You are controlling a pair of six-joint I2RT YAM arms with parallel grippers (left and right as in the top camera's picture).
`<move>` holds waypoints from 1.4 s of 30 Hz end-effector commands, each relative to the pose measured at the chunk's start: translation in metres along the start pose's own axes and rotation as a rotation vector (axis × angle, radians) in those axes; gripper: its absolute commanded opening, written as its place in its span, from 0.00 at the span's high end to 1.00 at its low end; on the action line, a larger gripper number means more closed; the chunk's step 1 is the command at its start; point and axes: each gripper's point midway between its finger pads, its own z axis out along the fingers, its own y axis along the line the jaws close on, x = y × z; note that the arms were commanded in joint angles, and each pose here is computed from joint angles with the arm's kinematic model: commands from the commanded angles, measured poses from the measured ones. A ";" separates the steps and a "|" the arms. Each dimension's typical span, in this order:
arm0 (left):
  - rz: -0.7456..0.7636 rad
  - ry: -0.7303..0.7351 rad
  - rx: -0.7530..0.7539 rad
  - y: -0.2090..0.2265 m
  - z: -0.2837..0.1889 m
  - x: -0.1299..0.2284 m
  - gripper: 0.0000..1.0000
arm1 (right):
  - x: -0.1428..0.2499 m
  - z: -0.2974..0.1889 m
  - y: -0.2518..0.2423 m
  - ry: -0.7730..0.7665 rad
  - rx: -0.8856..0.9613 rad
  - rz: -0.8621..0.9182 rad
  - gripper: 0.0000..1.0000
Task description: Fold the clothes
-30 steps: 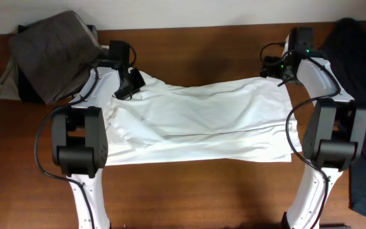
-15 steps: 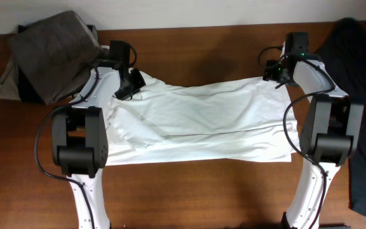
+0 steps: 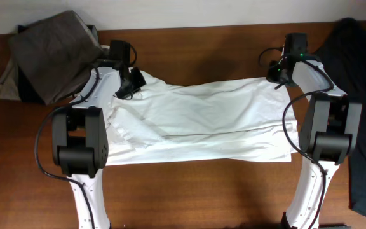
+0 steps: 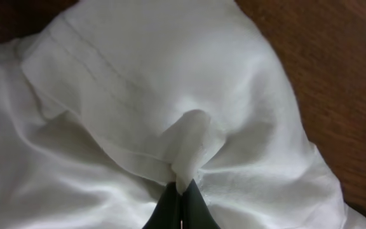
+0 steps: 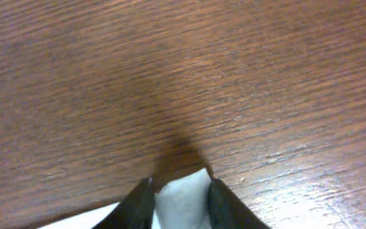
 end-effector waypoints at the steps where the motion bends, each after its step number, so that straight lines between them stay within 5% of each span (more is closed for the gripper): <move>1: 0.037 -0.052 0.011 -0.007 -0.008 -0.016 0.99 | 0.012 0.012 -0.015 0.037 0.088 0.034 0.88; 11: 0.059 -0.069 0.017 -0.018 -0.036 -0.032 1.00 | -0.004 -0.015 -0.018 0.037 0.112 0.041 0.96; 16: 0.104 -0.158 -0.146 0.004 -0.090 -0.042 0.99 | -0.008 -0.039 -0.027 0.054 0.165 0.074 0.96; 28: 0.114 0.028 -0.268 0.036 -0.144 0.014 1.00 | 0.006 -0.097 -0.032 0.115 0.184 0.151 0.96; 42: 0.087 0.226 -0.448 0.079 -0.172 0.069 0.99 | 0.073 -0.133 -0.034 0.377 0.240 0.348 0.96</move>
